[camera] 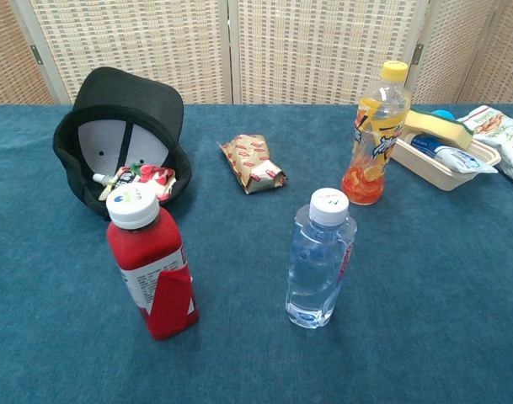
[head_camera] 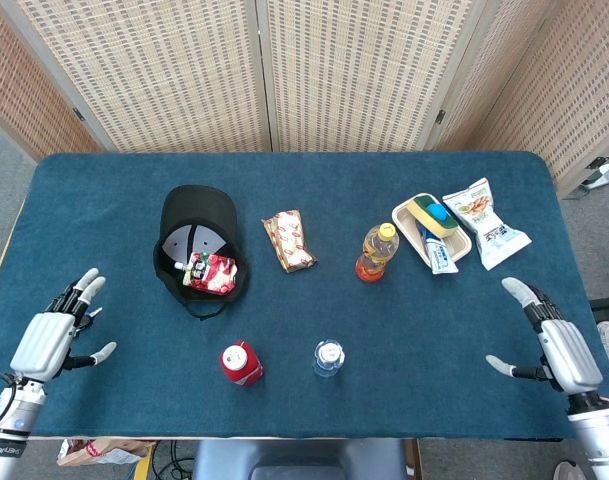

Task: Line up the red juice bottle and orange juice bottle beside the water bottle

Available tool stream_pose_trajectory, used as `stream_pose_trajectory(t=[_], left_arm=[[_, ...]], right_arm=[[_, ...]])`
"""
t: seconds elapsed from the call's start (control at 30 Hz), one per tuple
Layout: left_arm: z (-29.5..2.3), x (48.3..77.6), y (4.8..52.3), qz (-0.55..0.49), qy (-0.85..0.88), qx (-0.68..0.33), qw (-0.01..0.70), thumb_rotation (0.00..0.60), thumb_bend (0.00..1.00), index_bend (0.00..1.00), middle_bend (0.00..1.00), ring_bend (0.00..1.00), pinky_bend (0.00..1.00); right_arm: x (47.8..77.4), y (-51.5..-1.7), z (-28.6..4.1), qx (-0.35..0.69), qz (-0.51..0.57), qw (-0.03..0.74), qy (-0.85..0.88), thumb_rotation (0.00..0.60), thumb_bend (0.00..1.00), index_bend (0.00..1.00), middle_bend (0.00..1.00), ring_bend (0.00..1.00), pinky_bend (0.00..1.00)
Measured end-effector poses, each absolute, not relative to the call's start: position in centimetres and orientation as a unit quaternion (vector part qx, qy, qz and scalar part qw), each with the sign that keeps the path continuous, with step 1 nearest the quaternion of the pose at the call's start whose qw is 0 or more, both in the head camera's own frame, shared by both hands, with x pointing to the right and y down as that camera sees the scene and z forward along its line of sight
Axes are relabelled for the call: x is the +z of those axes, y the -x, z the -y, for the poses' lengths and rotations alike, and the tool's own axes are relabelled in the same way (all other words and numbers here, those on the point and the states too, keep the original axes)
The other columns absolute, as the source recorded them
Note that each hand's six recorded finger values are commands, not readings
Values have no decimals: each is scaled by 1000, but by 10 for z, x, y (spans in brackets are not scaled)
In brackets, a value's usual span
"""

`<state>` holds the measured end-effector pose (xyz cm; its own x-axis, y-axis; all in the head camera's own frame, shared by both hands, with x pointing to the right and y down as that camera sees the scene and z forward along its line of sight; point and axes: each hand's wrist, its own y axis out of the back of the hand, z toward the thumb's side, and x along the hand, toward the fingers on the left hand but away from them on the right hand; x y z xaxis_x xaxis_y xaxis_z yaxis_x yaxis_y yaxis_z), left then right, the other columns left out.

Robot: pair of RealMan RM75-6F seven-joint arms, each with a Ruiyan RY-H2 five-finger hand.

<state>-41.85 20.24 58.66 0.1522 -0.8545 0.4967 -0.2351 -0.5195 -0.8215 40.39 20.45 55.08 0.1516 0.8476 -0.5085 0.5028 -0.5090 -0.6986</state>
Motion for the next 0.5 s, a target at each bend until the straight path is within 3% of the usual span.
stream_pose_trajectory(t=[0.5], left_arm=[[-202,581,415,-386,702,-515,306,600,185,0,0,34,137]], right_arm=[[604,-368,-163,422,480,91,763,600,100,0,49,0,50]])
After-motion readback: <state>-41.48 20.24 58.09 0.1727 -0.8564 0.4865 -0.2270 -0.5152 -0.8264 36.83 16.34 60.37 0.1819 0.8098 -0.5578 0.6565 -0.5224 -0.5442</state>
